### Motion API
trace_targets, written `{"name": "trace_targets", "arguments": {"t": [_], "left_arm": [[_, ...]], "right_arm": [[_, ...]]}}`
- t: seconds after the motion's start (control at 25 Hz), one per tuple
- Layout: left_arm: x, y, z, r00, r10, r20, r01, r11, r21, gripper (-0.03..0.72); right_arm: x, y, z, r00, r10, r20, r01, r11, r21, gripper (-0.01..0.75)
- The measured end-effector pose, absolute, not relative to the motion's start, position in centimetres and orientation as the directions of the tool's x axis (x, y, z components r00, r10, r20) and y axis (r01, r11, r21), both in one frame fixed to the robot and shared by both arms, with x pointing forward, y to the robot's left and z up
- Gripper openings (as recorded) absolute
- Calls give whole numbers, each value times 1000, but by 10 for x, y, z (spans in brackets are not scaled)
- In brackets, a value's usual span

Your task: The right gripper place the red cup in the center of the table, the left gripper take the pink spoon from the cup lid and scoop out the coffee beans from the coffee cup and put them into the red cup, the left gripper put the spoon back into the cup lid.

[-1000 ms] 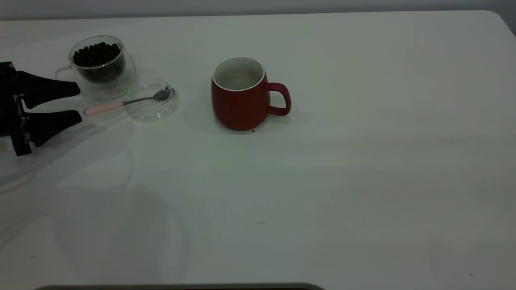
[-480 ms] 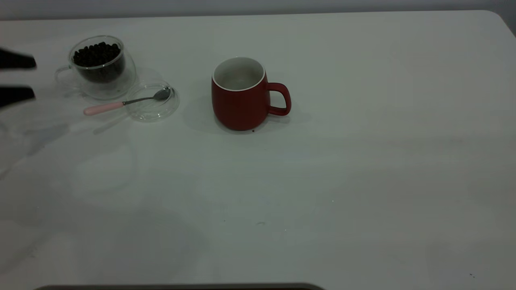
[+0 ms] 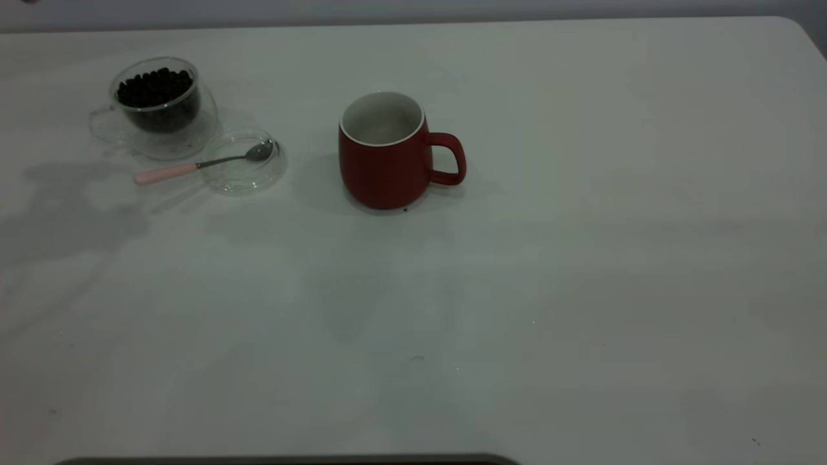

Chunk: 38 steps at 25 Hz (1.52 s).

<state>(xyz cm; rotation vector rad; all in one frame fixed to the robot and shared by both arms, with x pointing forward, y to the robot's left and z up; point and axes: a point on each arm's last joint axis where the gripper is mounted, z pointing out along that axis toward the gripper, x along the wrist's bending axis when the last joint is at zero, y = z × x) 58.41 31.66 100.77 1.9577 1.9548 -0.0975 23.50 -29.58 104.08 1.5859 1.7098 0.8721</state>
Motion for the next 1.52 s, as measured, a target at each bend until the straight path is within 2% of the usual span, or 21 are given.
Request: {"name": "trace_targets", "arguments": {"t": [0.12,0.28,0.48,0.72,1.04,1.32,1.52], "left_arm": [[569,314,1038,-16,989,-149,992,34,122,589],[547,317,1065,-123,991,-50,989,127,80,589],[519,317,1089,-152,988,-39,975,156,155,589],[459,313,1094,-140,989,-40,971,145,189,589],[398,309,1125,-82,996,-34,921,89,378,589],[333,305,1098,58,998,31,900,-66,430,589],[292,300,1067,80,997,23,872,-81,483,589]], "right_arm": [[235,-296,1041,-67,998,-16,573,51,818,588],[235,-296,1041,-67,998,-16,573,51,818,588],[235,-296,1041,-67,998,-16,573,51,818,588],[235,-296,1041,-67,998,-16,573,51,818,588],[235,-296,1041,-67,998,-16,573,51,818,588],[235,-296,1041,-67,998,-16,573,51,818,588],[235,-296,1041,-67,998,-16,573,51,818,588]]}}
